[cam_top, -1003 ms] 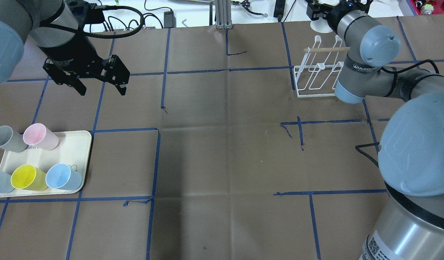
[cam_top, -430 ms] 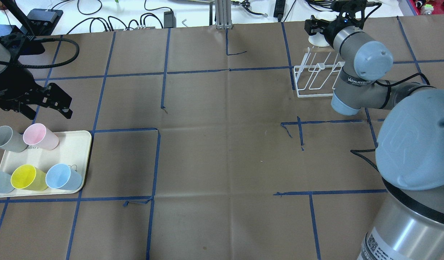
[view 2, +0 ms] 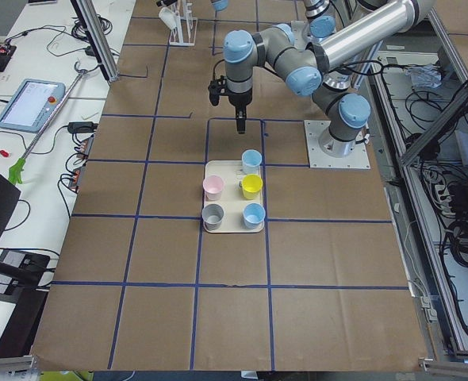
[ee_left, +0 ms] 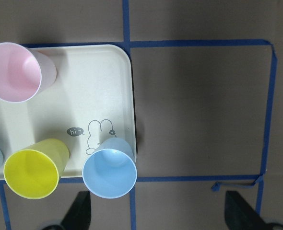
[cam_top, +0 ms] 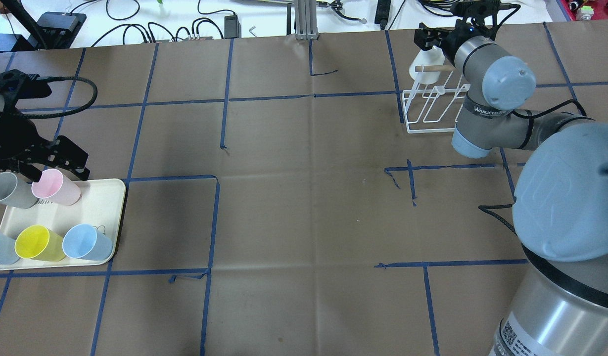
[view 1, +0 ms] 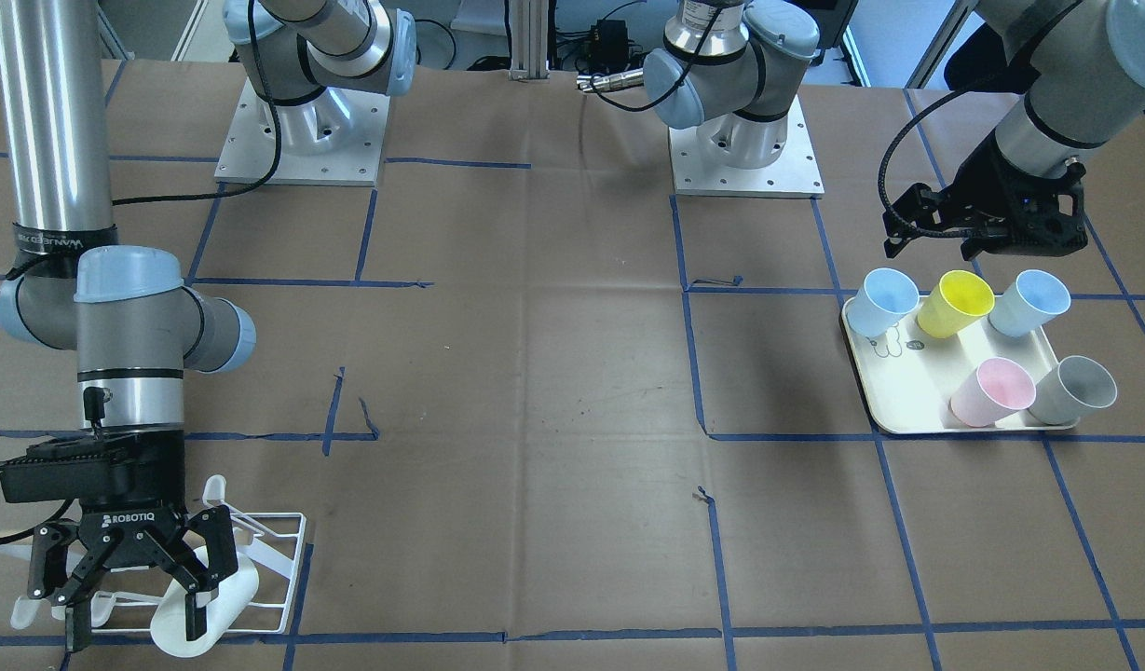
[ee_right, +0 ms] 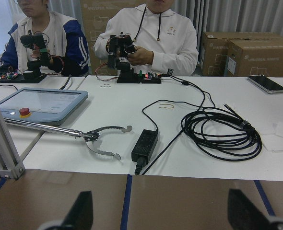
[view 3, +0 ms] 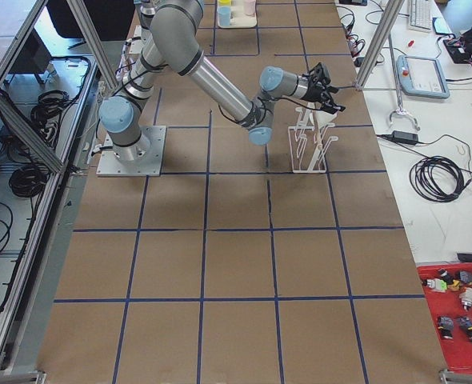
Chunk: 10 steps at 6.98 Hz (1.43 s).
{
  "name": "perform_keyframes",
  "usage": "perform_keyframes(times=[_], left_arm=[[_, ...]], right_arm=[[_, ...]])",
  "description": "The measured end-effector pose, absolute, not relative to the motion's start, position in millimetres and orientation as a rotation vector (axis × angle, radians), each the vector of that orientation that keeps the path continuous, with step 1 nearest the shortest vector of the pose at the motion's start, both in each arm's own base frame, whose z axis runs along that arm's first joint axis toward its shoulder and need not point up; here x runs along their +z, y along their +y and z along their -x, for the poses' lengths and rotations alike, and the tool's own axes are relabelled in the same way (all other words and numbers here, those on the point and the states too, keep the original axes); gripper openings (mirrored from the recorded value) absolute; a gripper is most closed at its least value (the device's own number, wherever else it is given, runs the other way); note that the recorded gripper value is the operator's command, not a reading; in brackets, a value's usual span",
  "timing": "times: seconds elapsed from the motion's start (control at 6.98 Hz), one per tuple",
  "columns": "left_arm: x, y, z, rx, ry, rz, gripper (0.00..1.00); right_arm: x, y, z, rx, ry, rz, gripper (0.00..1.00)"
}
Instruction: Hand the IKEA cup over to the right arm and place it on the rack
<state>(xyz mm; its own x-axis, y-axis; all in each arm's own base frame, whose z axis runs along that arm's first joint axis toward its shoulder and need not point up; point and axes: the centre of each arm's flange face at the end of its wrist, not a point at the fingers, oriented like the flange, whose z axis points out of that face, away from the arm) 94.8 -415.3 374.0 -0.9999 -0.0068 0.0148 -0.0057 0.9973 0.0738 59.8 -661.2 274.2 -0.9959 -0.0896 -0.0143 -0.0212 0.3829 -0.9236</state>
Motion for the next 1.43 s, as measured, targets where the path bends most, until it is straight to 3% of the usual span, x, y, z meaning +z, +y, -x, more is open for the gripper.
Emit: perform_keyframes(times=[0.57, 1.0, 1.43], left_arm=[[332.6, -386.6, -89.8, -0.118, -3.119, -0.012, 0.98], [289.7, -380.6, -87.8, -0.085, -3.136, 0.008, 0.97], [246.9, -383.3, -90.2, -0.077, -3.140, 0.026, 0.97]], right_arm=[[319.6, -651.4, -81.3, -1.789, 2.489, 0.149, 1.00], [382.2, -605.6, -117.6, -1.852, 2.377, 0.177, 1.00], [394.0, -542.3, -166.8, -1.642, 2.184, -0.146, 1.00]])
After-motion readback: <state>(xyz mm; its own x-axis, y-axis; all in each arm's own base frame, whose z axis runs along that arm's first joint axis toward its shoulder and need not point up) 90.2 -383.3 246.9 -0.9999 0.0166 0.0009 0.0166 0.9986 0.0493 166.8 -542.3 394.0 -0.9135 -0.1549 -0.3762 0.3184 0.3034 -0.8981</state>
